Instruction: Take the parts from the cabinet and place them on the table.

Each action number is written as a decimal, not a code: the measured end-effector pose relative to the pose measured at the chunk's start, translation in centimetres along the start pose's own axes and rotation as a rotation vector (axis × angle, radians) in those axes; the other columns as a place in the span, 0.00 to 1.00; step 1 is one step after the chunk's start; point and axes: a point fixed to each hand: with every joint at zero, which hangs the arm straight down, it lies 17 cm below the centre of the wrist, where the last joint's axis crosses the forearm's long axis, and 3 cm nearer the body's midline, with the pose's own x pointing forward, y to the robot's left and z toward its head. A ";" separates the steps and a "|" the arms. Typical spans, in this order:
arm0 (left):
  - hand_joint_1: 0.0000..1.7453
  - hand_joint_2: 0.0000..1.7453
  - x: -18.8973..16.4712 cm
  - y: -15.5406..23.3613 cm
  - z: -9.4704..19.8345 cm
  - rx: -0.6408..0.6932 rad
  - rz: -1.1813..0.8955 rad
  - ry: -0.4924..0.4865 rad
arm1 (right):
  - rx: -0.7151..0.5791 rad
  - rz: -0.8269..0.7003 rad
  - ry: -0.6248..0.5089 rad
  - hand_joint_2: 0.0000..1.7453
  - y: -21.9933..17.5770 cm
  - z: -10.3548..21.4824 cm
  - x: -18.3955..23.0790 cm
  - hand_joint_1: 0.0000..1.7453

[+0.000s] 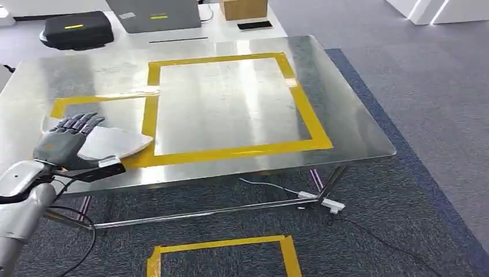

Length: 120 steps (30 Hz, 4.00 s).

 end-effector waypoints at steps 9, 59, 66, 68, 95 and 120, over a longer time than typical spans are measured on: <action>0.00 0.00 -0.5 1.2 -0.1 0.036 -0.004 0.029 | 0.001 -0.003 0.002 0.00 0.1 0.0 -0.1 0.00; 0.00 0.00 -5.8 1.1 6.4 0.017 -0.534 -0.009 | 0.015 -0.034 0.014 0.00 0.3 0.0 -0.3 0.00; 0.00 0.00 -6.2 1.2 7.7 0.029 -0.521 0.033 | 0.006 -0.034 0.019 0.00 0.1 0.0 -0.4 0.00; 0.00 0.00 -6.1 1.3 7.8 0.031 -0.518 0.034 | 0.006 -0.034 0.025 0.00 0.2 0.0 -0.7 0.00; 0.00 0.00 -1.5 0.8 11.8 0.087 -0.199 0.078 | -0.013 -0.112 0.044 0.00 -0.4 -0.1 -0.8 0.00; 0.00 0.00 17.8 -31.2 42.3 -0.564 1.379 1.381 | -0.013 -0.302 0.011 0.00 0.3 0.1 0.5 0.00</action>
